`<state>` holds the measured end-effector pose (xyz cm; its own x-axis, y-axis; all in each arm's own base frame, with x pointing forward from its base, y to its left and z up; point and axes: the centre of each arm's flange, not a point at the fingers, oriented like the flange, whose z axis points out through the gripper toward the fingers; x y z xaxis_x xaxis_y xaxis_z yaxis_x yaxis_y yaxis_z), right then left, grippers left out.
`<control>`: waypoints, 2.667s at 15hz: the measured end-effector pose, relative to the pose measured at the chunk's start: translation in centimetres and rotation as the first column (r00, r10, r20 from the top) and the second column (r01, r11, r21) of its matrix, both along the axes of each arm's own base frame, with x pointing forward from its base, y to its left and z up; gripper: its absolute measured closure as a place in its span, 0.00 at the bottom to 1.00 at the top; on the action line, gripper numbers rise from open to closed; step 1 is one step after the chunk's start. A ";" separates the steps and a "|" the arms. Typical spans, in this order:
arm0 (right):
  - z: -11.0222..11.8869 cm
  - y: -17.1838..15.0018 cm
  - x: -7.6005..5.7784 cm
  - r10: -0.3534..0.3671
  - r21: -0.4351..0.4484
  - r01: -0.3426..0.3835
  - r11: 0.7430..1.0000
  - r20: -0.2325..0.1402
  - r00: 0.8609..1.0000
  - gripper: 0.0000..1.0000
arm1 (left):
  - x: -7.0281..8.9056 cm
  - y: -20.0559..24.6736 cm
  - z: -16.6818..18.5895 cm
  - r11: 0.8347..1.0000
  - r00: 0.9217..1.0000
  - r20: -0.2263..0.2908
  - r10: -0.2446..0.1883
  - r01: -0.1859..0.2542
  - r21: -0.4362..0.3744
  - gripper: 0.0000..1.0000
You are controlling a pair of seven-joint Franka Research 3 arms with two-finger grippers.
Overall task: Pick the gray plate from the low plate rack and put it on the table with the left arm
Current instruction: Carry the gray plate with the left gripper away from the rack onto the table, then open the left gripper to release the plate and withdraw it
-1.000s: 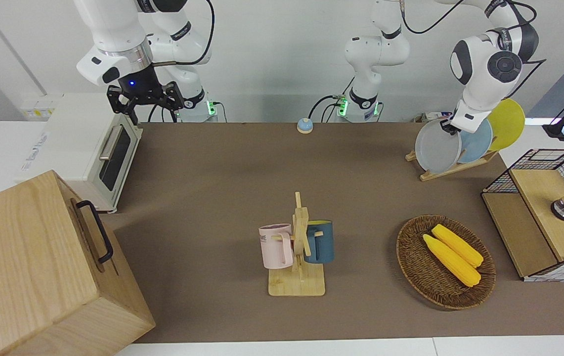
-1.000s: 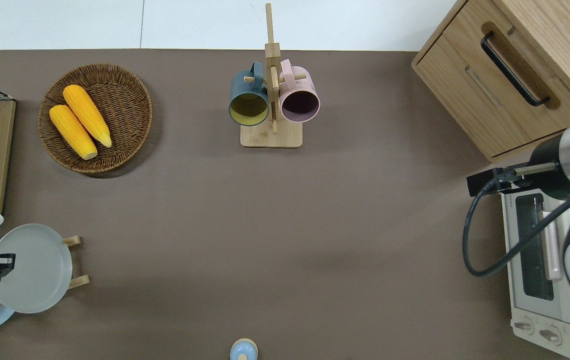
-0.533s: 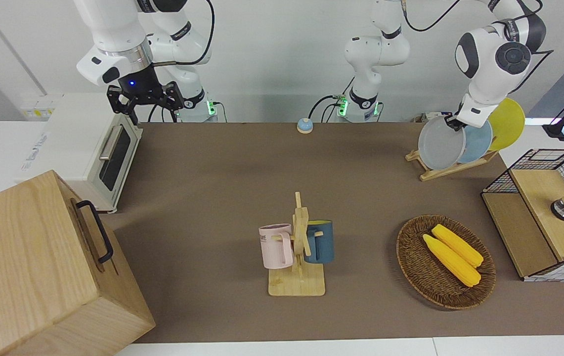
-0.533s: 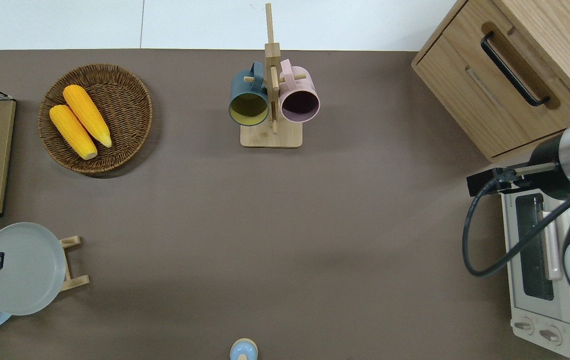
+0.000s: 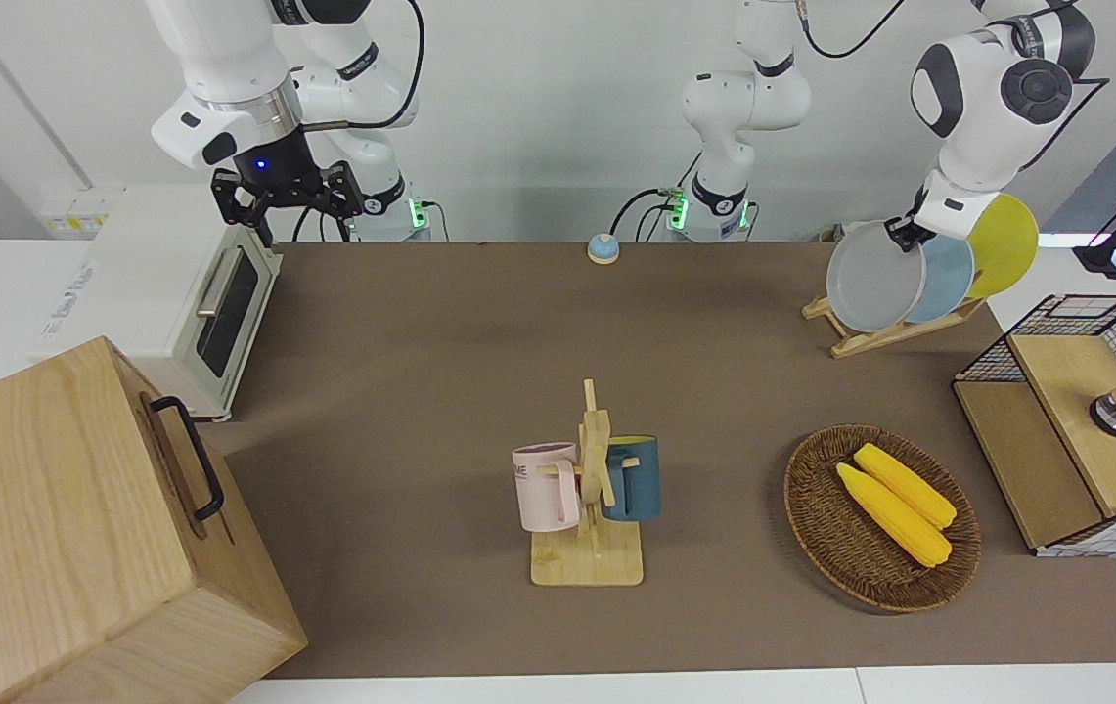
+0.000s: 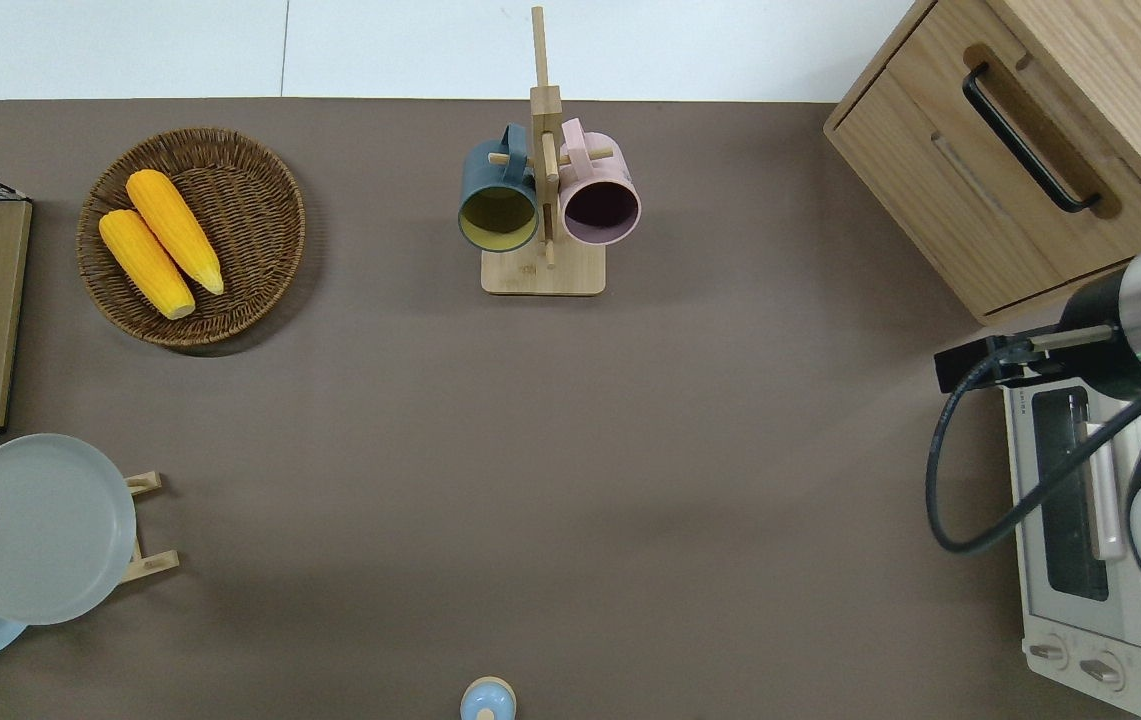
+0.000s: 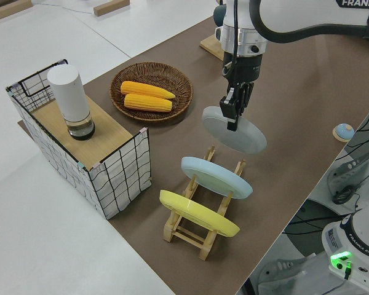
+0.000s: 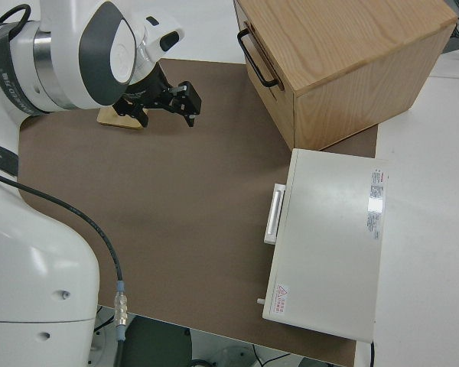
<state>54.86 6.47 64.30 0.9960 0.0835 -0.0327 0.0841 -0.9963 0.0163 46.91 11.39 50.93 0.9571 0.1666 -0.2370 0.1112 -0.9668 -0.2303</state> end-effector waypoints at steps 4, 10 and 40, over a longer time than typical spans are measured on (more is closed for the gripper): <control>0.0 0.0 0.0 0.000 0.000 0.000 1.000 0.000 1.000 0.01 | 0.2 -1.1 0.1 0.994 0.999 0.021 0.032 -0.030 -0.106 0.89; 0.0 0.0 0.0 0.000 0.000 0.000 1.000 0.000 1.000 0.01 | 0.1 -3.3 -1.2 0.978 0.994 0.072 0.077 -0.062 -0.199 0.89; 0.0 0.0 0.0 0.000 0.000 0.000 1.000 0.000 1.000 0.01 | -2.5 -12.9 -16.7 0.957 0.986 0.015 0.167 -0.158 -0.244 0.19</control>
<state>54.86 6.47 64.30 0.9960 0.0835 -0.0327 0.0841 -0.9963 0.0163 44.37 -1.48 34.25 0.9304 0.2624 -0.2559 0.2749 -0.9614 0.0138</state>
